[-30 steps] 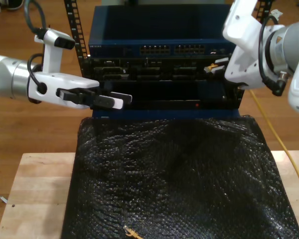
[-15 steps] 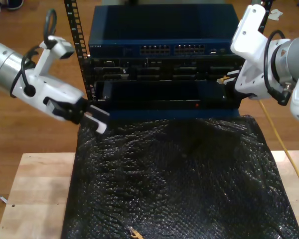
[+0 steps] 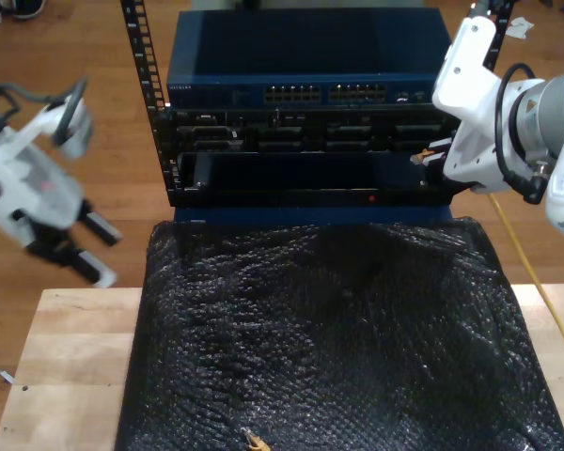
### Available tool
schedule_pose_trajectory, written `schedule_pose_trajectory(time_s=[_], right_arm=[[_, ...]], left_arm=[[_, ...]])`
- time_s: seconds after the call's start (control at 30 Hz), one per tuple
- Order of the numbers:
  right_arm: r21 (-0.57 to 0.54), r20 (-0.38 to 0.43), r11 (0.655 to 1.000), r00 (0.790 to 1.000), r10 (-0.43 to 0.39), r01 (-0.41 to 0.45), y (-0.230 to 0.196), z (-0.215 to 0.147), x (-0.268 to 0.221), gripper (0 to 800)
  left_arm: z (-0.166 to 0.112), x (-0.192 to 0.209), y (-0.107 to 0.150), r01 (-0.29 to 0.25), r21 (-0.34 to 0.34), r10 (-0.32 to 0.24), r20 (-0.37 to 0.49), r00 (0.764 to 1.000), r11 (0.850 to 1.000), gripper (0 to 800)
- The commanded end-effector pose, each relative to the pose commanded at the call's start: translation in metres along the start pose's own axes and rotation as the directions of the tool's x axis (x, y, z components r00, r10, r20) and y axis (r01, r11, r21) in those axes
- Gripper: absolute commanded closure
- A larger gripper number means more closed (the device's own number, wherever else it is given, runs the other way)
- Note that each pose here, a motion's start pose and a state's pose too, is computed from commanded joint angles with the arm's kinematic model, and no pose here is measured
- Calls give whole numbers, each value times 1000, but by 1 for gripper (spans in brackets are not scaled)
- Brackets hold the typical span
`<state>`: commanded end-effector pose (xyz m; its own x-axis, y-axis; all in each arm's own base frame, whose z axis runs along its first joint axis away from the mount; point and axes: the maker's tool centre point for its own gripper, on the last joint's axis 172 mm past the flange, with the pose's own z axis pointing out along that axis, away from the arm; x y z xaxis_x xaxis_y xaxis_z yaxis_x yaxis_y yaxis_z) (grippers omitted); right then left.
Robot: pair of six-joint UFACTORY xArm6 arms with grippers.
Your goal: Grab the cable and plug it in
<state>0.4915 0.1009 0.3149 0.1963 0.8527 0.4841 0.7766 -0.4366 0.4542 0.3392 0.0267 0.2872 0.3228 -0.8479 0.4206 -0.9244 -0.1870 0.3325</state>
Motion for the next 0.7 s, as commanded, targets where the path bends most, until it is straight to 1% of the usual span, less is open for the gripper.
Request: schedule_pose_trajectory(time_s=[0.1,0.2,0.33,0.43,0.53,0.6,0.7], right_arm=[[1,2,1000,1000,-3,3,-1,0,-1,800],[2,2,1000,1000,-1,1,-1,1,-1,800],[5,4,1000,1000,-2,2,-3,2,-2,800],[5,4,1000,1000,-2,2,-3,2,-2,800],[4,3,1000,1000,-2,2,-3,1,-2,800],[4,3,1000,1000,-2,2,-3,1,-2,800],[4,3,1000,1000,-2,2,-3,1,-2,800]], left_arm=[[-8,-32,2,-23,9,23,37,999,1000,3],[-18,-62,4,-69,27,68,43,997,997,3],[-32,-103,11,-143,59,141,38,989,988,3],[-41,-133,18,-182,80,178,54,983,980,3],[-44,-166,34,-216,59,211,86,974,975,3],[-36,-185,47,-229,28,225,88,970,973,2],[-17,-210,69,-262,-13,262,58,963,965,2]])
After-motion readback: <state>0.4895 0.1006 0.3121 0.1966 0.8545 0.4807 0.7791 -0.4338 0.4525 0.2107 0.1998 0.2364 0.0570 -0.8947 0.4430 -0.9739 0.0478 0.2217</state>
